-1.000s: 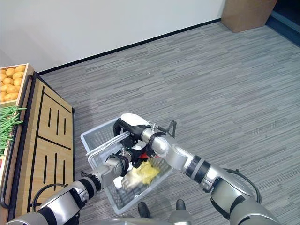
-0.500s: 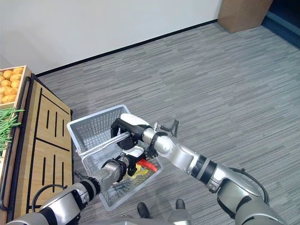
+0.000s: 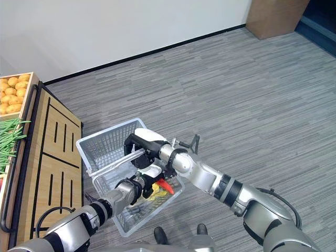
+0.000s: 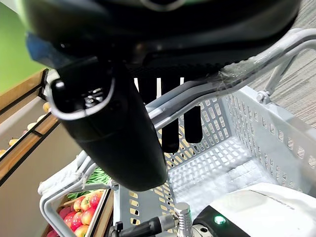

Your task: Get the vegetables into the basket

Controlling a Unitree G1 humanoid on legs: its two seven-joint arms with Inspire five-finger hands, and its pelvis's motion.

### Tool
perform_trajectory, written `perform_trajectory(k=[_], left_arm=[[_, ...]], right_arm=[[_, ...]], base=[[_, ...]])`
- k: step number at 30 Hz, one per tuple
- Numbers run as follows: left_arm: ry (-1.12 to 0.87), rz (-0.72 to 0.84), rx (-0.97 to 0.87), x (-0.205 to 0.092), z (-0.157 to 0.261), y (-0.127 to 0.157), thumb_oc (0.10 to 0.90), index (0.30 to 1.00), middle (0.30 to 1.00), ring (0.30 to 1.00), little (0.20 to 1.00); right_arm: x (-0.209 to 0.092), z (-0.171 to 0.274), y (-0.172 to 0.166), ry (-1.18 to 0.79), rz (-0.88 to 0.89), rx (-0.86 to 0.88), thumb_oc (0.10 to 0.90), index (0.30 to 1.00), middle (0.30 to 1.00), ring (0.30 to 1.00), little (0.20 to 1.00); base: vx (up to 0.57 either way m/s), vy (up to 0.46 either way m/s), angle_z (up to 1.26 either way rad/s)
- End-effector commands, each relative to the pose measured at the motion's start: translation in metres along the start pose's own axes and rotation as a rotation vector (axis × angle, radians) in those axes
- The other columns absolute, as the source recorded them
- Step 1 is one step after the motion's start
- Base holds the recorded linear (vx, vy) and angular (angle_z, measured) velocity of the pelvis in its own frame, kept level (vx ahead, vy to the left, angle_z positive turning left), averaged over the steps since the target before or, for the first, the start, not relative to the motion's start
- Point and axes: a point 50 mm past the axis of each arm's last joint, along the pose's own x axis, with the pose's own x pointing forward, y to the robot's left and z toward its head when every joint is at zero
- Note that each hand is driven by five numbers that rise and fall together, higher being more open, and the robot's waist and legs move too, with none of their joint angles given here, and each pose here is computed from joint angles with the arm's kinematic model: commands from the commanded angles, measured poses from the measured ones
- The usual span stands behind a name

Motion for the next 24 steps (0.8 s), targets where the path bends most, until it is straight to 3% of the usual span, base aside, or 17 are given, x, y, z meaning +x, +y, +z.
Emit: perform_trajectory(k=[1,9,10,13,19,24], left_arm=[[-0.033,0.076,0.163,0.014,0.008,0.04,0.9,1.0,1.0,1.0,1.0],[-0.036,0.047,0.127,0.014,0.011,0.036,0.9,1.0,1.0,1.0,1.0],[-0.042,0.044,0.077,0.015,0.013,0.037,0.9,1.0,1.0,1.0,1.0],[-0.059,0.048,0.057,0.015,0.018,0.041,0.9,1.0,1.0,1.0,1.0],[-0.119,0.094,-0.036,0.015,0.029,0.062,0.9,1.0,1.0,1.0,1.0],[-0.243,0.182,-0.078,0.005,0.037,0.104,0.9,1.0,1.0,1.0,1.0]], right_arm=[[0.019,0.11,-0.03,-0.518,-0.145,0.067,0.4,0.3,0.3,0.3,0.3],[0.024,0.09,-0.022,-0.424,-0.114,0.094,0.4,0.3,0.3,0.3,0.3],[0.031,0.063,-0.02,-0.295,-0.128,0.063,0.4,0.3,0.3,0.3,0.3],[0.034,0.044,-0.019,-0.198,-0.142,0.003,0.4,0.3,0.3,0.3,0.3],[0.036,-0.017,-0.01,0.084,-0.141,-0.083,0.4,0.3,0.3,0.3,0.3],[0.018,-0.084,-0.005,0.403,-0.106,-0.141,0.4,0.3,0.3,0.3,0.3]], base=[[0.0,0.016,0.06],[0.0,0.007,0.02],[0.0,0.0,0.0],[0.0,0.0,0.0],[-0.01,0.013,0.08],[-0.01,0.013,0.07]])
